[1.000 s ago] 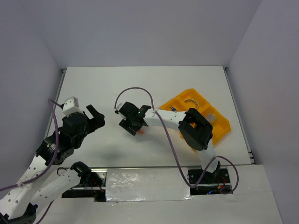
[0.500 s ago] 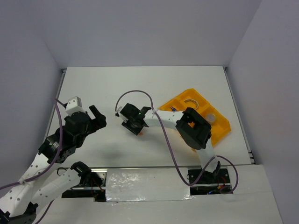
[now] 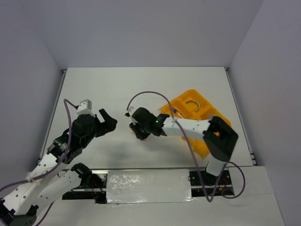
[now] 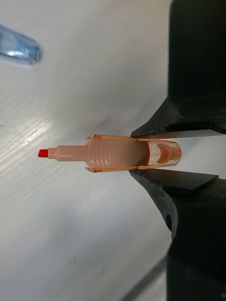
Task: Sort the stationery into containers
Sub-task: Pick up the pen from the center of the board.
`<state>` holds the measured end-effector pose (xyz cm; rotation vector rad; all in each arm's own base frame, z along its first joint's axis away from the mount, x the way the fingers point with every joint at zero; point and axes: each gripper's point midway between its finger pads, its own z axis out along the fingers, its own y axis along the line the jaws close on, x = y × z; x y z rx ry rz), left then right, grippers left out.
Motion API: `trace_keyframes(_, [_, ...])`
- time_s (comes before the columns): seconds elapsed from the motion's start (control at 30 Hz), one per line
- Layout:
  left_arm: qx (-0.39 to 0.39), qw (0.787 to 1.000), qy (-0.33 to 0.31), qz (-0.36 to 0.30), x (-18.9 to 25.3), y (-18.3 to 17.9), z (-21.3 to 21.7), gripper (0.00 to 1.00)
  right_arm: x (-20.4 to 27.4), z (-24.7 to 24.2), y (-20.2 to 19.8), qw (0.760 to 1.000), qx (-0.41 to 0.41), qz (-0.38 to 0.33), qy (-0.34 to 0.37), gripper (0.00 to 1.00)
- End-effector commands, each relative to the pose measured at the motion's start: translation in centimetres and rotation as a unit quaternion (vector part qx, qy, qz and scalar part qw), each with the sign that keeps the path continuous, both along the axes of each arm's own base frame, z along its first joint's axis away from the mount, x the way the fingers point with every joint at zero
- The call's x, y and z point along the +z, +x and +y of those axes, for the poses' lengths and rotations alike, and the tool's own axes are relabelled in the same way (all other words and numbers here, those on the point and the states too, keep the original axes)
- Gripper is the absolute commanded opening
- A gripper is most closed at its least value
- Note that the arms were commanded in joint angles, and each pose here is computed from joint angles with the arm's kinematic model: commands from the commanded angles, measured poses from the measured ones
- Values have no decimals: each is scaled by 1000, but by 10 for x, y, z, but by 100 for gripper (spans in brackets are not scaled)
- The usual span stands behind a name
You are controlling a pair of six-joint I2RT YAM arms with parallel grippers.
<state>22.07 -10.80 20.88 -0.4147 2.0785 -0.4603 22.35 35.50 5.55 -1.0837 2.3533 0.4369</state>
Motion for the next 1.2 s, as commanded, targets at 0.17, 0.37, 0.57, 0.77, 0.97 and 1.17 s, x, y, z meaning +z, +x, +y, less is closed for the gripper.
trace_keyframes(0.17, [-142,967,-198,-77,43,8,-84,98,132,31,-15,967,-70,-81,230,0])
trace_keyframes(0.37, [-144,963,-212,-88,51,19,-94,96,154,26,-21,963,-81,-105,236,0])
trace_keyframes(0.57, [-144,964,-208,-87,45,21,-95,84,171,24,-30,955,-69,-114,264,0])
trace_keyframes(0.77, [-144,964,-208,-86,40,21,-95,55,181,23,-35,950,-61,-112,287,0])
trace_keyframes(0.97, [-143,962,-210,-102,49,24,-94,23,177,29,-41,953,-46,-102,281,0])
trace_keyframes(1.17, [-130,965,-200,-109,54,30,-91,0,168,33,-49,957,-38,-102,269,0])
